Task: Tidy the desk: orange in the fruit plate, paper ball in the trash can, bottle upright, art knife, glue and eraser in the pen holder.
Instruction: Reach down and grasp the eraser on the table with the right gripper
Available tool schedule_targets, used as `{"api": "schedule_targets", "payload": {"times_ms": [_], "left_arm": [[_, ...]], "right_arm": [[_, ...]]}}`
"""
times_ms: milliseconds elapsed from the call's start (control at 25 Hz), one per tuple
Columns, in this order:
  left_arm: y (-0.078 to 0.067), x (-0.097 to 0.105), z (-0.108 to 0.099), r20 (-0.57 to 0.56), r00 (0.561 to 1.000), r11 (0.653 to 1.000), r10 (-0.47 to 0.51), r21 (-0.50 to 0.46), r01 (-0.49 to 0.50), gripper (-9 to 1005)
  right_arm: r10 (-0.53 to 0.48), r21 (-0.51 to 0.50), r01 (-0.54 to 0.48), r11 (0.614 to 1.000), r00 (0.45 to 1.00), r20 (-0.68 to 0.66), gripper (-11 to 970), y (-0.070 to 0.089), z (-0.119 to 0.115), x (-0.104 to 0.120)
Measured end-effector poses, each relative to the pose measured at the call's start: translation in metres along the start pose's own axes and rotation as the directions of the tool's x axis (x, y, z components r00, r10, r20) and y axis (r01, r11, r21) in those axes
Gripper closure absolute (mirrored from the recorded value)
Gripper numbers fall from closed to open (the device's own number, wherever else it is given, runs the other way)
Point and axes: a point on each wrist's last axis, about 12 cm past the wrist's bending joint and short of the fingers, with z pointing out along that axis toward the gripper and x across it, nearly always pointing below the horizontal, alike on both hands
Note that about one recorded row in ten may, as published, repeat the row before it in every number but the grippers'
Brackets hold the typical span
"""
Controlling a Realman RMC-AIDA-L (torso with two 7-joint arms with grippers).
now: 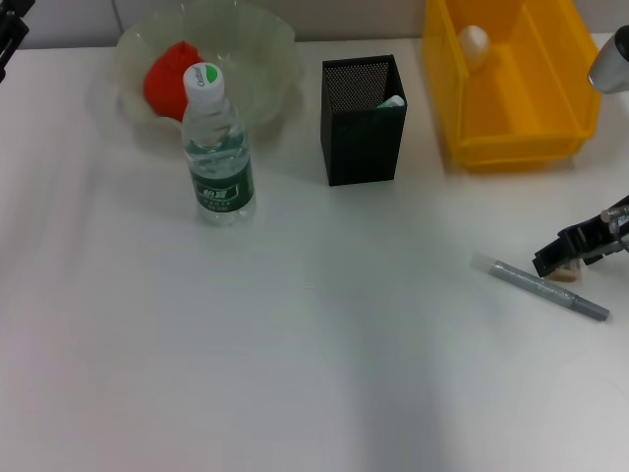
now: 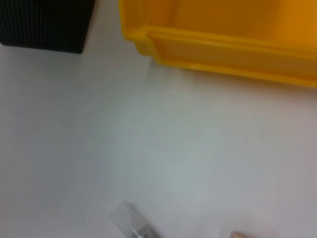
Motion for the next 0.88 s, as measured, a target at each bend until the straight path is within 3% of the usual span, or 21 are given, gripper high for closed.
{"api": "schedule_targets", "payload": {"times_ms": [760,880], "left_arm": [[0.0011,0.0009,-0.0063,0.001,1.0,1.0,-0.002,-0.013,0.002,479],[0.0009,0.0011,-0.007,0.001,1.0,1.0,-0.002,-0.013,0.002,479]], "right_arm": [[0.003,0.005,-0.003,1.0,1.0,0.003,331,-0.0013,0.0042,-0.0017],[0.004,0.006,-0.004,1.0,1.0,0.003,485,-0.0015,0.0042,-0.0016]]}}
